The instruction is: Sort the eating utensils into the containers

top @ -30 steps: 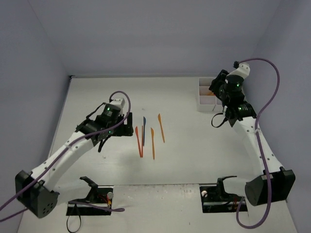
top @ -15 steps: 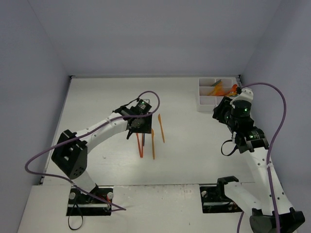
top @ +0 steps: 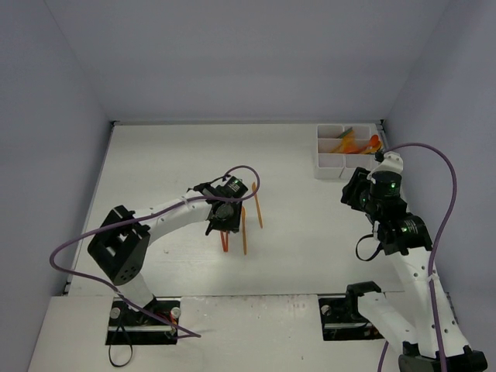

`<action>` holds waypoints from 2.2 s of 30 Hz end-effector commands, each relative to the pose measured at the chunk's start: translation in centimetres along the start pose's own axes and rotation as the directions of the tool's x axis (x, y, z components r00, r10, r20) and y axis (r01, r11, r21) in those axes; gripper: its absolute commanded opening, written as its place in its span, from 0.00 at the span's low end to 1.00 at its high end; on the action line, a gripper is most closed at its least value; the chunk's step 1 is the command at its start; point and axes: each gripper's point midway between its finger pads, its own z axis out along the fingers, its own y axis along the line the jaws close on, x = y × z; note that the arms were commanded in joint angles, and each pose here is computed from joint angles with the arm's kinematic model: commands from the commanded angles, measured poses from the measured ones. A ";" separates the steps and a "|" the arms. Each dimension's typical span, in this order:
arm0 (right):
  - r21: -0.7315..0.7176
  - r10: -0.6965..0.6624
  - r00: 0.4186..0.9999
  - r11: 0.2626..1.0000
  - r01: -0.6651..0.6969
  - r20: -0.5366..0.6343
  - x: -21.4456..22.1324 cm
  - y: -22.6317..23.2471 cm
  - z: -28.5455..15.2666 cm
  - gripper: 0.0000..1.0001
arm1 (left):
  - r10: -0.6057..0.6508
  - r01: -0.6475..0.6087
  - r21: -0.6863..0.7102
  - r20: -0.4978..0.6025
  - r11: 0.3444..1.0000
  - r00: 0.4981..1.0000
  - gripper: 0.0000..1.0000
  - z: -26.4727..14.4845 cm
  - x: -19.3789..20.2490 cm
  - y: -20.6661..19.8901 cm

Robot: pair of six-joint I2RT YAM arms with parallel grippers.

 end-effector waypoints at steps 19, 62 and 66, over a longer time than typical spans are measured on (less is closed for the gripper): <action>0.009 -0.012 1.000 1.000 0.011 0.027 -0.8 -0.3 -0.5 0.41 | 0.003 -0.007 -0.084 -0.046 0.996 0.999 0.21 3.1 0.8 1.0; -0.567 -0.015 0.999 0.824 -0.016 -0.050 -6.0 12.2 -4.9 0.51 | 0.098 -0.370 0.414 0.546 0.832 0.832 0.00 -15.6 -11.3 -8.7; -0.648 0.005 0.999 0.761 -0.034 -0.047 -7.5 14.3 -6.0 0.54 | 0.067 -0.470 0.495 0.633 0.731 0.771 0.00 -19.8 -11.5 -11.9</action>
